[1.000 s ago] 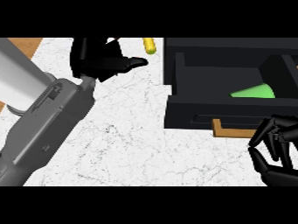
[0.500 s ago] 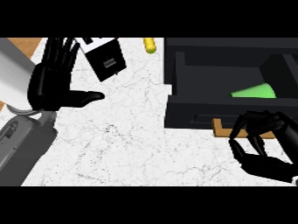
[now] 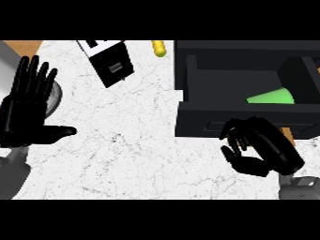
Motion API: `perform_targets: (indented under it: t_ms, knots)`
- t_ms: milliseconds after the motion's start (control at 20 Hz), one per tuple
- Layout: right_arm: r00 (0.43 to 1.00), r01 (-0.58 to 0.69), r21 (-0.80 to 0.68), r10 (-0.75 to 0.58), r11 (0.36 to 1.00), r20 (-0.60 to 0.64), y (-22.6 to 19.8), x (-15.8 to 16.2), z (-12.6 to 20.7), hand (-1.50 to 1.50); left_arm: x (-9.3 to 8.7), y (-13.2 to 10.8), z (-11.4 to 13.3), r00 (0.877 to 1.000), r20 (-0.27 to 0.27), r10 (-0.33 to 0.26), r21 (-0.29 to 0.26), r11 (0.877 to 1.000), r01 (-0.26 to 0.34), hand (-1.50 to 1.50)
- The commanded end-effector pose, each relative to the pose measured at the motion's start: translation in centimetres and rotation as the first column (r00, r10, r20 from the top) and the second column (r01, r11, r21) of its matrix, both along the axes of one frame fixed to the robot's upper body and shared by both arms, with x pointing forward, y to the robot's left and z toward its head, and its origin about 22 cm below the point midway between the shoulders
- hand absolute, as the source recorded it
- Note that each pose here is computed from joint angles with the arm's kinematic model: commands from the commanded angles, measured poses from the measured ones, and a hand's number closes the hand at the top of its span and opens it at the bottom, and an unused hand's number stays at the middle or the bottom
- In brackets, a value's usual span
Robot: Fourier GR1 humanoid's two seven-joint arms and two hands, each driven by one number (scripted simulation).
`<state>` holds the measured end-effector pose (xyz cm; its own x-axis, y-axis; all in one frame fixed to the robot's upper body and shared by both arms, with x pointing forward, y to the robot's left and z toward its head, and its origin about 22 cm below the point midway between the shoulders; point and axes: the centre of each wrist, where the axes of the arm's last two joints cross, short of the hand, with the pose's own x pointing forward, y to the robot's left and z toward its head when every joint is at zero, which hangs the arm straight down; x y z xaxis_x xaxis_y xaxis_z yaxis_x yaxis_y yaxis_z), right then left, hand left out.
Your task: Pick up the cup, place it into the drawer and close the drawer
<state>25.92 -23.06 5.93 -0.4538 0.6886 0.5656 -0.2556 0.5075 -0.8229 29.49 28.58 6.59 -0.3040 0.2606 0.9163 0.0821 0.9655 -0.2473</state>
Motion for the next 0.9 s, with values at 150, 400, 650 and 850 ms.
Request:
perform_targets:
  t_ms: [150, 400, 650, 850]
  knots:
    - [0.999, 0.018, -0.133, -0.022, 0.991, -0.029, 3.1, 4.6, -3.6, -1.5, -1.4, 2.2, -0.4, 1.0, 0.0, 0.014, 0.008, 1.0, -0.014, -1.5]
    - [0.998, 0.01, -0.2, -0.024, 0.98, -0.065, 4.6, 5.7, -5.8, -1.5, -2.7, 3.4, -1.3, 1.0, 0.005, 0.012, -0.014, 1.0, -0.012, -1.5]
    - [0.994, 0.017, -0.173, -0.036, 0.985, -0.103, 2.0, 8.7, -8.6, -1.5, -3.7, 4.0, -1.4, 1.0, -0.007, 0.013, -0.027, 1.0, -0.013, -1.5]
    - [0.991, 0.024, -0.124, -0.04, 0.992, -0.125, 0.7, 12.6, -6.2, -1.5, -3.8, 7.6, -3.0, 1.0, 0.008, -0.005, -0.034, 0.999, 0.005, -1.5]
